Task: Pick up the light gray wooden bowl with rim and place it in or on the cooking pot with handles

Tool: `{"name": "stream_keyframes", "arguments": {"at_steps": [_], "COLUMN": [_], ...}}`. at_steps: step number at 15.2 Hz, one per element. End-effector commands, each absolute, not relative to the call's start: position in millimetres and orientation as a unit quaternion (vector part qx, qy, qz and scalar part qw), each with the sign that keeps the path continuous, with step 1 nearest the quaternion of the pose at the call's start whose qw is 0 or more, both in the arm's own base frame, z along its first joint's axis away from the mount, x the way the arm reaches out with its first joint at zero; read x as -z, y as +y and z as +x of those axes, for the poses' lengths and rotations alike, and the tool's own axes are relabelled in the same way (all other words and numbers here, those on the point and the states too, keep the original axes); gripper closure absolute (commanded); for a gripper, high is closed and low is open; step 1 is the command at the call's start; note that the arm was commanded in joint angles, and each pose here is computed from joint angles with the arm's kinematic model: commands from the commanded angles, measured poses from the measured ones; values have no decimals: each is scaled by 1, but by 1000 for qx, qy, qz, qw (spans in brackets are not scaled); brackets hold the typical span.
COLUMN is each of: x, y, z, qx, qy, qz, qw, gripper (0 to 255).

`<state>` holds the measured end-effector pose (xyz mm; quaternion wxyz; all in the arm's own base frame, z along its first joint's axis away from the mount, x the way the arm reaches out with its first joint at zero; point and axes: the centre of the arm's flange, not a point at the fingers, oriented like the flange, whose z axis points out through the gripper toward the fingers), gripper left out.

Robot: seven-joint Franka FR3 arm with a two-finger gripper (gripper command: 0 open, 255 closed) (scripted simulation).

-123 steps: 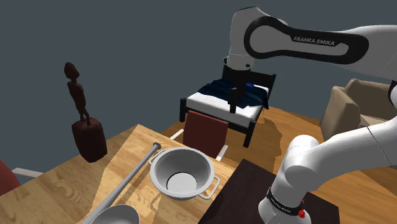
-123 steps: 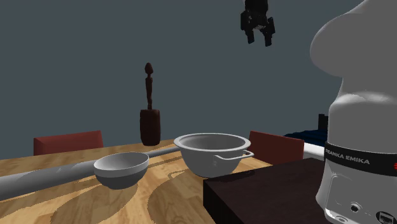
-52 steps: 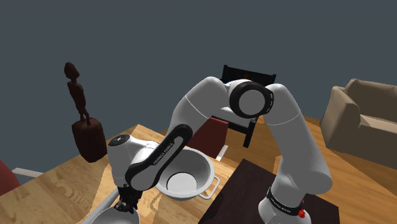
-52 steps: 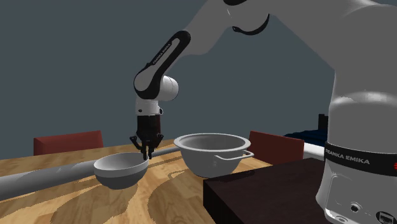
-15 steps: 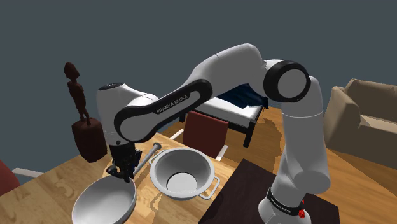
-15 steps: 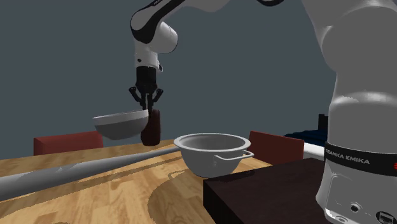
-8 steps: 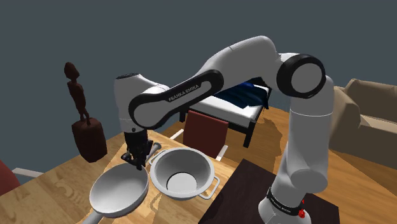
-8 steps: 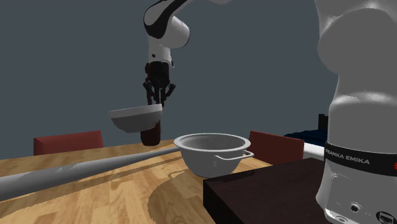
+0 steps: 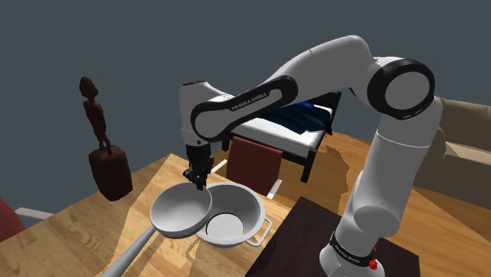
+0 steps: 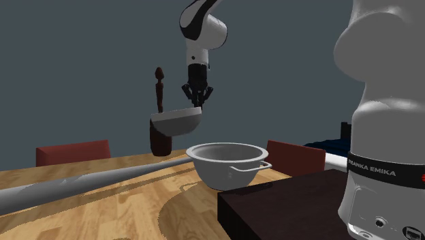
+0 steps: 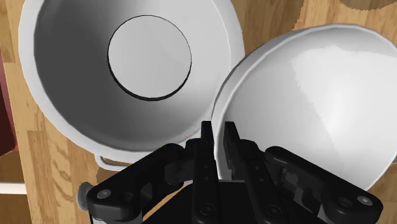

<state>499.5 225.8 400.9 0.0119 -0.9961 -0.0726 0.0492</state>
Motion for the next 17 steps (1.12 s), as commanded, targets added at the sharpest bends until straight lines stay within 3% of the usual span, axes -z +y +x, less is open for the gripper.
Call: {"name": "stream_keyframes", "arguments": {"at_steps": [1,17], "x": [-403,-416], "y": [201,24], "z": [497,482], "qx": [-49,-49], "qy": [-73,-73], "qz": [-996,-996], "qw": [12,12], "gripper": [255,255]}}
